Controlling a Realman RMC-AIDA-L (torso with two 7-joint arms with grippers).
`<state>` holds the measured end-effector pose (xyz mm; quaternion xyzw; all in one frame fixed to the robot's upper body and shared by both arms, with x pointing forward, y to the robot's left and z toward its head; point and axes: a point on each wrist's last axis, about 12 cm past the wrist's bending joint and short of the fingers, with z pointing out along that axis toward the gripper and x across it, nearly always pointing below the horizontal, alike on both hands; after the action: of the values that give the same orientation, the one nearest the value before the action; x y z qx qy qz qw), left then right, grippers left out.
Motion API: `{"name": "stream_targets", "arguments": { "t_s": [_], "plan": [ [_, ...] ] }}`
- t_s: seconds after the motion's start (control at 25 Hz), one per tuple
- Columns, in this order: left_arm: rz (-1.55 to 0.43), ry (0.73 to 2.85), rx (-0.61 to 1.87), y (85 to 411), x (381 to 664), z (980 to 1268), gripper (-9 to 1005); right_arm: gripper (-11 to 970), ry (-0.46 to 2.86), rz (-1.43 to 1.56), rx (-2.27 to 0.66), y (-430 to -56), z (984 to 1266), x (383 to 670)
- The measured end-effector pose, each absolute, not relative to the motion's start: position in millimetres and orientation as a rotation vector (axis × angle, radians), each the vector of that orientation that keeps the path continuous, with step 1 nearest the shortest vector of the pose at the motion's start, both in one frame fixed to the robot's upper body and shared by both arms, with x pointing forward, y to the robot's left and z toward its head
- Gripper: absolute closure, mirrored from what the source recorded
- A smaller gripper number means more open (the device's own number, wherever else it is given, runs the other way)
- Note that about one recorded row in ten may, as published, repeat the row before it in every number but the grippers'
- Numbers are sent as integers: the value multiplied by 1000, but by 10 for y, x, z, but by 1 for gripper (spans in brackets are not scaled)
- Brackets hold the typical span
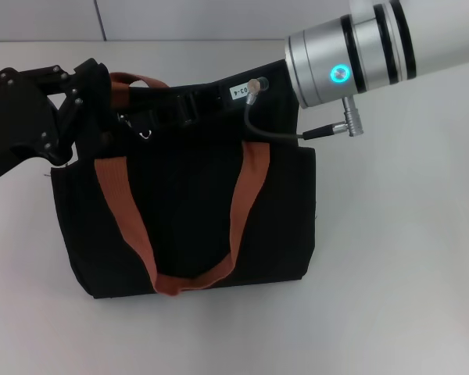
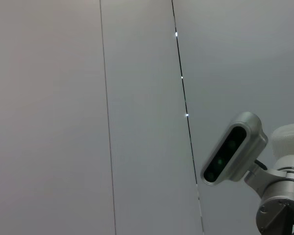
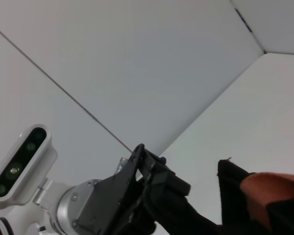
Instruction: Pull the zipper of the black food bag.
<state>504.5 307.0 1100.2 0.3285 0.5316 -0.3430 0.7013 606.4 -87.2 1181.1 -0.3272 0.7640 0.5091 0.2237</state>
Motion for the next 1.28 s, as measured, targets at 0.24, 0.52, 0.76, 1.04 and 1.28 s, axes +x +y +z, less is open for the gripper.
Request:
{"name": "stream_targets", "arguments": {
  "t_s": [0.24,0.52,0.76,1.04,1.28],
  "plan": [
    [-760,1185,725,3085,5049,11008,967,960,2153,1314,-882,-991,11813,6056],
    [-747,1189,713,3111,5069,11019,967,957,2176,1223,-846,-1169,11836,6004],
    [-739,1195,691,3146,5077,11028,967,957,2189,1097,-798,-1414,11908,5910],
    [-729,1207,685,3157,5090,11021,967,956,2190,1064,-737,-1664,11919,5832],
    [-718,1219,678,3171,5103,11014,967,956,2170,1042,-661,-1907,11948,5796]
  ]
}}
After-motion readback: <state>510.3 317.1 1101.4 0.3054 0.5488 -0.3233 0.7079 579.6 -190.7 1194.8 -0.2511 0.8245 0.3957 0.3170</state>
